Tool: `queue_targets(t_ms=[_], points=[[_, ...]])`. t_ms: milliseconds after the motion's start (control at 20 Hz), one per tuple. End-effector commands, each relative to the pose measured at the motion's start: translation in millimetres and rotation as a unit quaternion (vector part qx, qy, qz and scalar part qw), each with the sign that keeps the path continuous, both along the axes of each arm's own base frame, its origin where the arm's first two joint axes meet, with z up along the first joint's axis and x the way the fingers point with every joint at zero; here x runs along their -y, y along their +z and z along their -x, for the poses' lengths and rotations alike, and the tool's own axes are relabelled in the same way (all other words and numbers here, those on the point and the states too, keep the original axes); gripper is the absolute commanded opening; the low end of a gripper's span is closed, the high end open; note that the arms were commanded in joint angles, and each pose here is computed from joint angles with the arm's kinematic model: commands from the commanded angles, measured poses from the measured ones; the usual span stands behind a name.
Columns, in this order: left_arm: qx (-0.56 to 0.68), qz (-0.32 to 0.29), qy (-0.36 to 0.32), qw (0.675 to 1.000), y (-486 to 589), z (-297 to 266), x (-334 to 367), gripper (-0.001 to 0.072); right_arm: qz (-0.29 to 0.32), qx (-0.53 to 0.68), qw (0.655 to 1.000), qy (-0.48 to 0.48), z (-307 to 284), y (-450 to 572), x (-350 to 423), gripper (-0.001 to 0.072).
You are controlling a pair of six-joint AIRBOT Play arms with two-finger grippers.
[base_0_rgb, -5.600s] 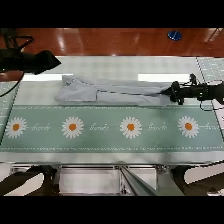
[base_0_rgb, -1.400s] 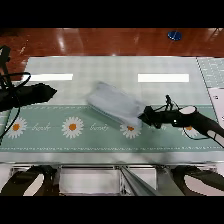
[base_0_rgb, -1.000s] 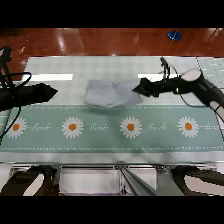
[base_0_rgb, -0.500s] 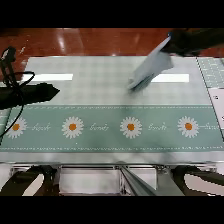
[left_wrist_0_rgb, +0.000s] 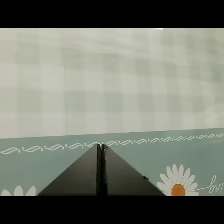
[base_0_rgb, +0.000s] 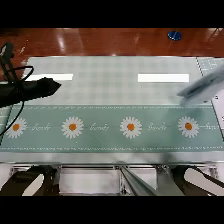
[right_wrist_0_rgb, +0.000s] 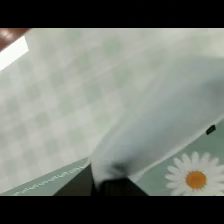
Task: Fold the shirts.
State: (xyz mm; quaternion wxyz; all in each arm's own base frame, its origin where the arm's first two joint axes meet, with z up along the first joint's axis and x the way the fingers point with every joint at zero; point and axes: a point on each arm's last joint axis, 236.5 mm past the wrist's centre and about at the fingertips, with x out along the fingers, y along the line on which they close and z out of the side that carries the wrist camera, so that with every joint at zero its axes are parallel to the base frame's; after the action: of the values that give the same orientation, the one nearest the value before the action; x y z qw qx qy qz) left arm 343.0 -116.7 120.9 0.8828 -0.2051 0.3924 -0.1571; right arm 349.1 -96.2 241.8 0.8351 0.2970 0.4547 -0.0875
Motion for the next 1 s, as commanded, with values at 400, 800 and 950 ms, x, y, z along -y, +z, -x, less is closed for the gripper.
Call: queue_targets(t_ms=[400,800,950], points=[[-0.007,-0.002,-0.065,0.998,-18.8,1.1,53.7,0.0019,0.055,-0.248,0.912,-0.322,257.7,-104.7,92.5,0.0023],[0.025,0.001,-0.042,0.999,-8.1,-20.5,48.8,0.0019,0.068,-0.344,0.861,-0.368,320.3,-176.0,75.3,0.0415],[0.063,0.006,-0.008,0.998,33.1,-51.9,25.7,0.0018,0.122,-0.220,0.933,-0.259,239.1,-155.6,95.0,0.0251]])
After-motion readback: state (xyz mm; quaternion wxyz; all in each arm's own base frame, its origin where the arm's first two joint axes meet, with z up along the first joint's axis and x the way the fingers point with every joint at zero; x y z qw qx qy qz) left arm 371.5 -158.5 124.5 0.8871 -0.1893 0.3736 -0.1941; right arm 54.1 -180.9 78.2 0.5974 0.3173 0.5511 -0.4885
